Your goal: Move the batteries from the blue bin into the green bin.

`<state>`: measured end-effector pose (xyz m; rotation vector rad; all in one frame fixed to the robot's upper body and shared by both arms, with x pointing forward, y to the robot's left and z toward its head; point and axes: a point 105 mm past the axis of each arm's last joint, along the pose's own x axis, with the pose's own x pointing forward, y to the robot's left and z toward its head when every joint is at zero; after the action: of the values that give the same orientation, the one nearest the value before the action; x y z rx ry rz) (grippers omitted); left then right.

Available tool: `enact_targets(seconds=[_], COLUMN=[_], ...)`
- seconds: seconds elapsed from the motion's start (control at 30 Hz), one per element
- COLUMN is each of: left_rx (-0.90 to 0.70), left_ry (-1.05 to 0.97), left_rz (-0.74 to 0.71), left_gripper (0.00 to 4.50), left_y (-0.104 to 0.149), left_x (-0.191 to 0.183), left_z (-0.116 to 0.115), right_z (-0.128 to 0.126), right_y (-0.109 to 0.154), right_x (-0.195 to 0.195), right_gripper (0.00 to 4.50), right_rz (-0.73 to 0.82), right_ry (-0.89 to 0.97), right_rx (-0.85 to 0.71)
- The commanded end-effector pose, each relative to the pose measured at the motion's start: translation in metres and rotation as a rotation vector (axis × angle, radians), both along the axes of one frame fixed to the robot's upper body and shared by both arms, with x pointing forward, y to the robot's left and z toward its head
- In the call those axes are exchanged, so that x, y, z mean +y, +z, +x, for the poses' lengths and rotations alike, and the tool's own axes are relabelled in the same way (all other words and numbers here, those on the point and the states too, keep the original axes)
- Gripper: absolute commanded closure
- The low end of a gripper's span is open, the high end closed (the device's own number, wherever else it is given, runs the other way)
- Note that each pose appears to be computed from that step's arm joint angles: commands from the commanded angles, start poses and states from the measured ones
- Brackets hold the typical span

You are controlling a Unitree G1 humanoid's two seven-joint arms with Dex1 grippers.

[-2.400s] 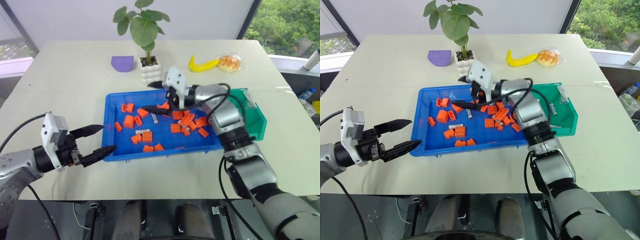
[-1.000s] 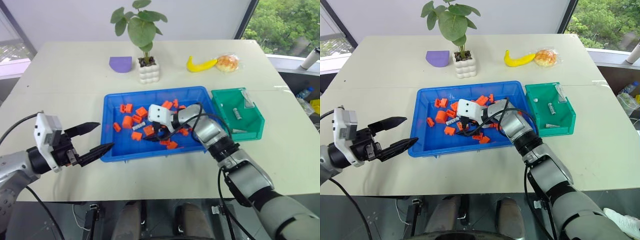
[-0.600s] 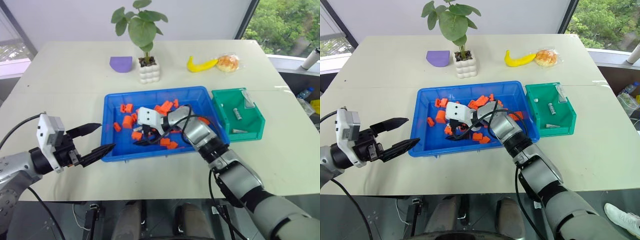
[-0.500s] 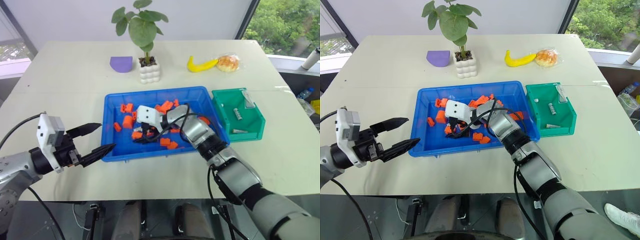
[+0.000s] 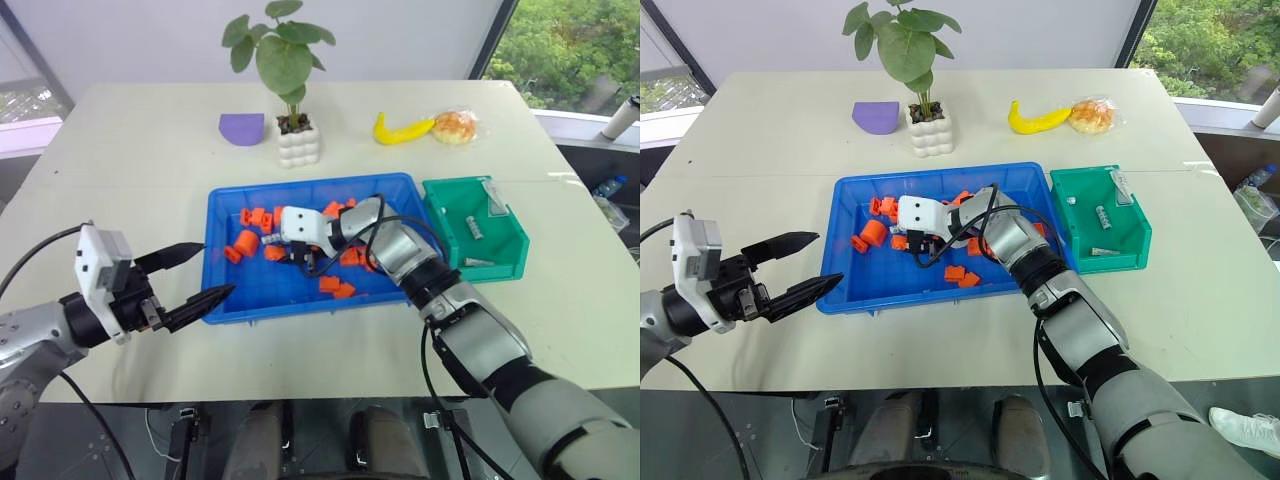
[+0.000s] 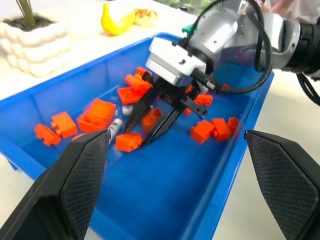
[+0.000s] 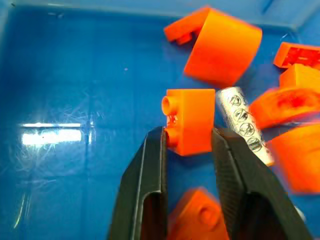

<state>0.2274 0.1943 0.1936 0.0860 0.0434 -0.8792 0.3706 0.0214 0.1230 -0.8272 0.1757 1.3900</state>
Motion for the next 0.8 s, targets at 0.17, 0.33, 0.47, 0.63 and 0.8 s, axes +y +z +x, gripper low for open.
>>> enact_targets(seconds=[0.17, 0.33, 0.47, 0.63, 0.8], left_rx=[-0.03, -0.023, -0.017, -0.016, -0.003], left_ry=[-0.012, -0.008, -0.003, -0.001, -0.021], left_rz=[-0.009, -0.009, -0.005, -0.002, 0.008], left_gripper=[0.0, 0.0, 0.0, 0.0, 0.0], left_y=[0.007, 0.006, 0.006, 0.006, 0.004], left_x=[-0.004, -0.002, 0.0, 0.002, 0.001], left_z=[-0.001, -0.002, -0.002, 0.0, -0.001], right_z=[-0.006, -0.017, -0.039, -0.047, -0.026], right_y=[-0.009, 0.008, 0.016, 0.02, 0.028], right_x=[0.004, 0.01, 0.01, 0.014, 0.015], right_gripper=[3.81, 3.81, 2.74, 0.35, 0.04], right_rz=[-0.014, 0.073, 0.1, 0.134, 0.162], right_ry=[0.016, 0.049, 0.113, 0.109, 0.029], right_rx=[0.028, 0.079, 0.139, 0.136, 0.052])
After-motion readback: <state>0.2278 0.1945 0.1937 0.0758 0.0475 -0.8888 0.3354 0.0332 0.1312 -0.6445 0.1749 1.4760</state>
